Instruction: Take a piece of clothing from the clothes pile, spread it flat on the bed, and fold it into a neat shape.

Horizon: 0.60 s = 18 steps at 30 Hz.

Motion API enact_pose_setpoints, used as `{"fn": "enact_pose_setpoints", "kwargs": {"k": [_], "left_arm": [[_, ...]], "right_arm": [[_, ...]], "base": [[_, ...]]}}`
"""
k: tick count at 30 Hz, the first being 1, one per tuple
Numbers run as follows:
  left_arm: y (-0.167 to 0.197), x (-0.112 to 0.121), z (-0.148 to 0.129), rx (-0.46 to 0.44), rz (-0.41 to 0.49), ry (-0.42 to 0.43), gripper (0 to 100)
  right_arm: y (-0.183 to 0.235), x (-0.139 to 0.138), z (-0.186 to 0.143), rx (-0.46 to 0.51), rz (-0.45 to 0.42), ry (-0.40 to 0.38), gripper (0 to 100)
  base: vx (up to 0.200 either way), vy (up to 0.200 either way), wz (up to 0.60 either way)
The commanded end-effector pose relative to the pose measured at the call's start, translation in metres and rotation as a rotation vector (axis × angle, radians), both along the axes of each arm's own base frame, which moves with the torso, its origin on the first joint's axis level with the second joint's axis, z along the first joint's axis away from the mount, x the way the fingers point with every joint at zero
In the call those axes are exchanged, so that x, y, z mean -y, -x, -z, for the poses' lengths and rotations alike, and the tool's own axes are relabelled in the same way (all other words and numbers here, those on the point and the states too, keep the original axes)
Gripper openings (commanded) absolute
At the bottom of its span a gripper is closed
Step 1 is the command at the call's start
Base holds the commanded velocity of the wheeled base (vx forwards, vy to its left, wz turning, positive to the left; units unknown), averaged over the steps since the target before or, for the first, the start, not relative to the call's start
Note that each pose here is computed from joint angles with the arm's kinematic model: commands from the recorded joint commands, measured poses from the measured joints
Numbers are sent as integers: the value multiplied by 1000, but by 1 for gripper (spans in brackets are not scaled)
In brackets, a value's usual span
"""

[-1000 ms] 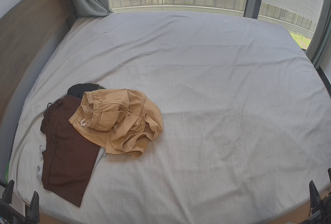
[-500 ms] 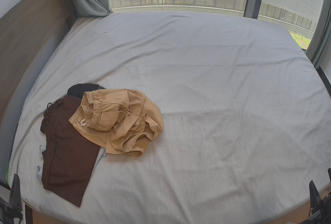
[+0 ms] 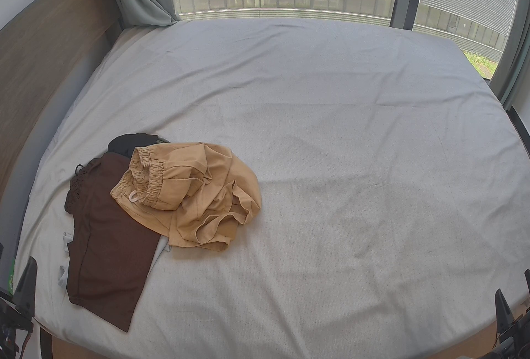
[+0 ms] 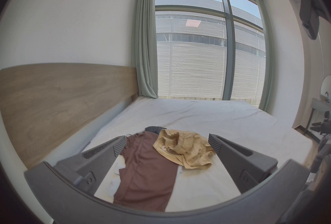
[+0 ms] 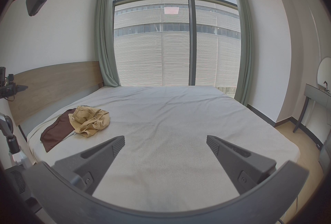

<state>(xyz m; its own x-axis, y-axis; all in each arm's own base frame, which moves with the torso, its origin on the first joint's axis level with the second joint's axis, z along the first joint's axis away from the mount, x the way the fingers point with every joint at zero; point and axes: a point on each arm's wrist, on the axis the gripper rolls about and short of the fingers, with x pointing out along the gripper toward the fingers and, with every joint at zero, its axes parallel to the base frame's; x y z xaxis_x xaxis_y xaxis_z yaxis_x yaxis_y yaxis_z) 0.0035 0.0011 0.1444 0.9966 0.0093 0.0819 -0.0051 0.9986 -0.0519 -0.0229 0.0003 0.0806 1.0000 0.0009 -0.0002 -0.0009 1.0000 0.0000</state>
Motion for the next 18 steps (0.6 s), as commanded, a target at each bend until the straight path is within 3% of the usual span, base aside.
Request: {"fn": "enact_pose_setpoints", "kwargs": {"k": [1, 11, 18], "left_arm": [[-9, 2, 3, -85, 84, 33, 100], [-22, 5, 3, -188, 154, 83, 100], [-36, 11, -10, -256, 290, 215, 100]], "right_arm": [[0, 0, 5, -1, -1, -2, 100], [0, 0, 5, -1, -1, -2, 100], [0, 0, 5, 0, -4, -2, 100]], "base": [[0, 0, 0], [0, 0, 0], [0, 0, 0]]}}
